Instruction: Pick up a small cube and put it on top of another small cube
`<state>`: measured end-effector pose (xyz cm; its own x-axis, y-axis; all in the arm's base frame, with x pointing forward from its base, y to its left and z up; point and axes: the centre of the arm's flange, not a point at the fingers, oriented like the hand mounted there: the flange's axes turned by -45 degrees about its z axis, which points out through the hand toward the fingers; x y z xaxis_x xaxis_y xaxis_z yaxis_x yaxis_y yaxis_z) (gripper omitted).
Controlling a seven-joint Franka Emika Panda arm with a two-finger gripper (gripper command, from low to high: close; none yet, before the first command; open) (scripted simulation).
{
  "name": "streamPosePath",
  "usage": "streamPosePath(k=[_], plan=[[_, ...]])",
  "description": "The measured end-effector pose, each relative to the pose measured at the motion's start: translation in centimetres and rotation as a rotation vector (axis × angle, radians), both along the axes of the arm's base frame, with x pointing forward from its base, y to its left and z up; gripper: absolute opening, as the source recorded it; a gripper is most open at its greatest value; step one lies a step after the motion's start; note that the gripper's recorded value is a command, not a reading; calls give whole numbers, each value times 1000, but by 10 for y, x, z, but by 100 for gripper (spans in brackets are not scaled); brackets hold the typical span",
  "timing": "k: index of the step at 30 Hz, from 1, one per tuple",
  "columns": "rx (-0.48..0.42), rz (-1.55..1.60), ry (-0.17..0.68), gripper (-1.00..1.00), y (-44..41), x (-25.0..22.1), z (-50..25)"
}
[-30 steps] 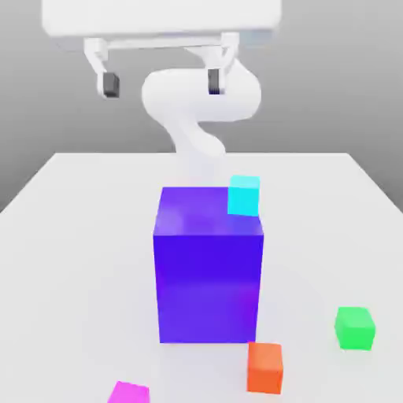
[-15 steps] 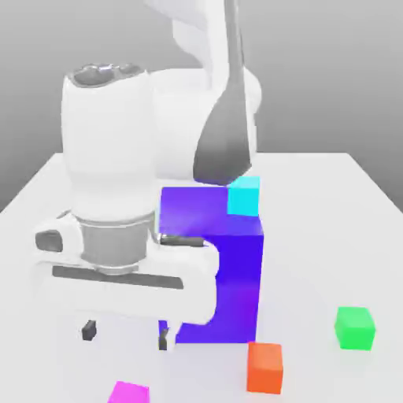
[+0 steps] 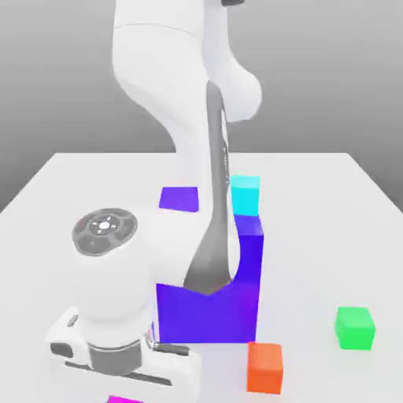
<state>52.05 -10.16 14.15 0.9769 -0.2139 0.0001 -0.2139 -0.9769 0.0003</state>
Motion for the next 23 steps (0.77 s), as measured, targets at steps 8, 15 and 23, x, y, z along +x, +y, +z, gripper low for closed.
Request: streamPosePath(k=[8,15,23], plan=[[24,258,1,-100,119,-14,66],[17,730,2,-100,297,-102,90],[0,931,0,100,362,-149,44]])
